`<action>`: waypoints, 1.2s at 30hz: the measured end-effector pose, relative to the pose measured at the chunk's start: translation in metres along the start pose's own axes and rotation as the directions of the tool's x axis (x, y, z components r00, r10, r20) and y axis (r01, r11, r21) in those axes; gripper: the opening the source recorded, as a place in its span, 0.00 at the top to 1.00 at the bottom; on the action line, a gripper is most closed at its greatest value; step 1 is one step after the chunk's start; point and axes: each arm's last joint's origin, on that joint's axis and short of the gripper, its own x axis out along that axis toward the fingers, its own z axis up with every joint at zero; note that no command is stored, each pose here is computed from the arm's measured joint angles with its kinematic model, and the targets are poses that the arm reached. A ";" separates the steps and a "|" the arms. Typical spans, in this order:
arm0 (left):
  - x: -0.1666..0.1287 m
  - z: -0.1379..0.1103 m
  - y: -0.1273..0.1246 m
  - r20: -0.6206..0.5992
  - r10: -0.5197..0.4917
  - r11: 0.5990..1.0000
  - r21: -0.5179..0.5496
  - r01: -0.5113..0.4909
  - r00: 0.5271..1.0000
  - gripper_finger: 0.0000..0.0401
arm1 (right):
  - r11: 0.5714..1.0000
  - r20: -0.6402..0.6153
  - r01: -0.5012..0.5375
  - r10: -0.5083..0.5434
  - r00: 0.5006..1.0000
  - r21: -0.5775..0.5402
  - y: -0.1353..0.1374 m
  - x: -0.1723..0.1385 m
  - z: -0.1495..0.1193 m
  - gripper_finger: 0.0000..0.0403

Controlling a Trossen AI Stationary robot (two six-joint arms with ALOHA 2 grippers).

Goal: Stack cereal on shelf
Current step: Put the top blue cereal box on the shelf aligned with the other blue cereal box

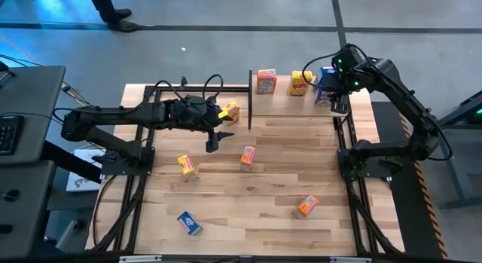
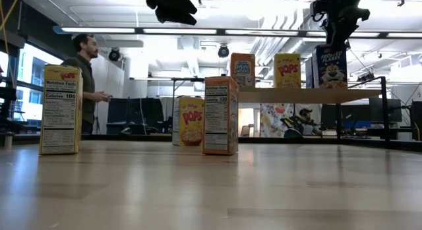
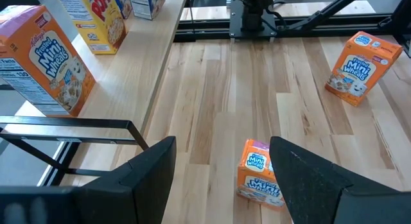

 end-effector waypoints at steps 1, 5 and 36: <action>0.000 0.000 0.000 0.000 0.000 1.000 0.001 0.000 1.000 0.40 | 1.000 0.000 0.000 0.000 1.000 0.000 0.000 0.000 0.000 0.57; 0.000 0.000 0.000 0.000 0.000 1.000 0.001 0.000 1.000 0.40 | 1.000 -0.004 0.004 -0.004 1.000 0.000 0.000 0.000 0.000 0.53; 0.000 0.000 0.000 0.000 0.000 1.000 0.000 0.000 1.000 0.40 | 0.992 -0.019 0.124 -0.124 0.992 0.013 -0.004 -0.017 -0.001 0.47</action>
